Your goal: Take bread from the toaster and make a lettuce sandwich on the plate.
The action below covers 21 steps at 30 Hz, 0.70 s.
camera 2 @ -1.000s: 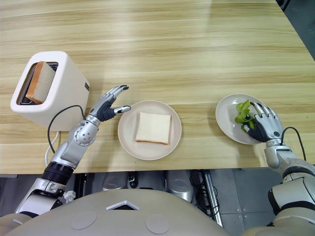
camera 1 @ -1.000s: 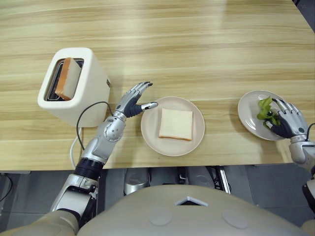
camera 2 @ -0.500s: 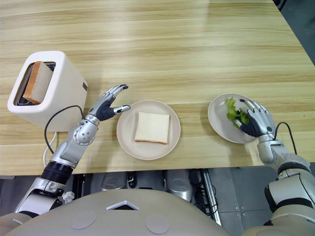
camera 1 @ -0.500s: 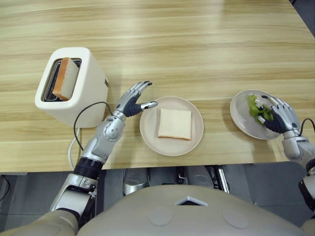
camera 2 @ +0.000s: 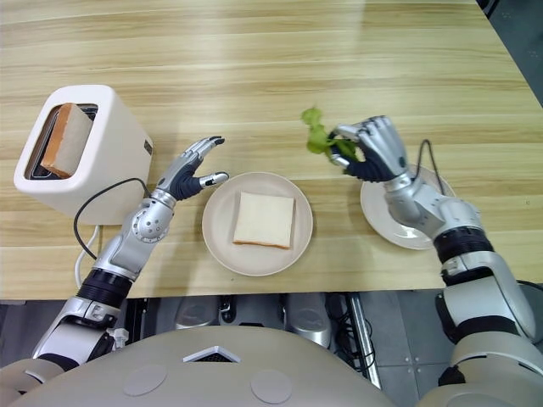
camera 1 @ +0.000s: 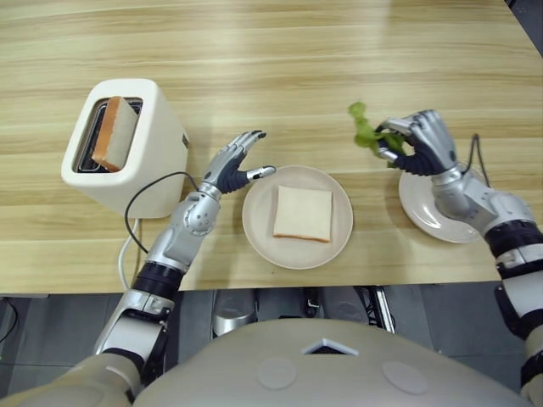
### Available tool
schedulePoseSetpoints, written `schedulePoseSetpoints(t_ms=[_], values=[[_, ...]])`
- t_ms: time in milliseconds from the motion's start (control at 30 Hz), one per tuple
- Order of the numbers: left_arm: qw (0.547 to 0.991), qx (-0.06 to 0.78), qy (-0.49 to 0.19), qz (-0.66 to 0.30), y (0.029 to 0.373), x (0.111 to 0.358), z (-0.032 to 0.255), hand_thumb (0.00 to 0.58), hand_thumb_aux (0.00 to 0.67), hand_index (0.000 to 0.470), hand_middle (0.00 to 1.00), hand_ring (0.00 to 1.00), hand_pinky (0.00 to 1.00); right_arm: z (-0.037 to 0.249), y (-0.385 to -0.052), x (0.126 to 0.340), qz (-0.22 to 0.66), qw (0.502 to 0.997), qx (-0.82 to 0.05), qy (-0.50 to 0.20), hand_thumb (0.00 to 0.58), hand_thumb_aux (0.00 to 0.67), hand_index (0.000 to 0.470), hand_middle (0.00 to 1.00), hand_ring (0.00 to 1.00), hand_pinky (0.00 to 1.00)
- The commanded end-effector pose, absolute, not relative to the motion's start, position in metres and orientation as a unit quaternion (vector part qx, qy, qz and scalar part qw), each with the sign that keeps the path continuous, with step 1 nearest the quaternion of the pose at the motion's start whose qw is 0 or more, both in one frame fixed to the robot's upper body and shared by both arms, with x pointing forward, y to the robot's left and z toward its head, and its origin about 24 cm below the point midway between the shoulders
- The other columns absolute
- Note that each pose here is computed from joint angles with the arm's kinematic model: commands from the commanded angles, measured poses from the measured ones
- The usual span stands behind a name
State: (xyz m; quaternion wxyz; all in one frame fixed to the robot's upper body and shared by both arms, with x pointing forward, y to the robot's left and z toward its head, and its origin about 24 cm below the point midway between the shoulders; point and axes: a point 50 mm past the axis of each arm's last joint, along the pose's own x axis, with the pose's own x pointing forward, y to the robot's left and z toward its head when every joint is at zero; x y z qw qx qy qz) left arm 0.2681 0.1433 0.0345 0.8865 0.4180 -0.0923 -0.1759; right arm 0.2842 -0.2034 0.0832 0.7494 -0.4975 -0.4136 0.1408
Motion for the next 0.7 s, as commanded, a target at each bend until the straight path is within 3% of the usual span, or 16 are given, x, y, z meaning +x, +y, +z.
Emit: schedulePoseSetpoints(t_ms=[33, 333, 667, 700], values=[[0.891, 0.414, -0.086, -0.164, 0.151, 0.272, 0.034, 0.000, 0.000, 0.000, 0.00, 0.00, 0.00, 0.073, -0.162, 0.285, 0.218, 0.732, -0.485, -0.426, 0.580, 0.670, 0.460, 1.00, 1.00, 1.00], [0.898, 0.415, -0.089, -0.111, 0.181, 0.275, 0.046, 0.000, 0.000, 0.000, 0.00, 0.00, 0.00, 0.032, -0.113, 0.278, 0.367, 0.688, -0.498, -0.380, 0.580, 0.670, 0.460, 1.00, 1.00, 1.00], [0.904, 0.410, -0.096, -0.074, 0.194, 0.274, 0.056, 0.000, 0.000, 0.000, 0.00, 0.00, 0.00, 0.011, -0.116, 0.267, 0.432, 0.658, -0.517, -0.337, 0.580, 0.670, 0.460, 1.00, 1.00, 1.00], [0.904, 0.410, -0.095, -0.076, 0.193, 0.274, 0.055, 0.000, 0.000, 0.000, 0.00, 0.00, 0.00, 0.012, -0.117, 0.267, 0.432, 0.657, -0.517, -0.339, 0.509, 0.436, 0.299, 0.89, 0.89, 0.89]])
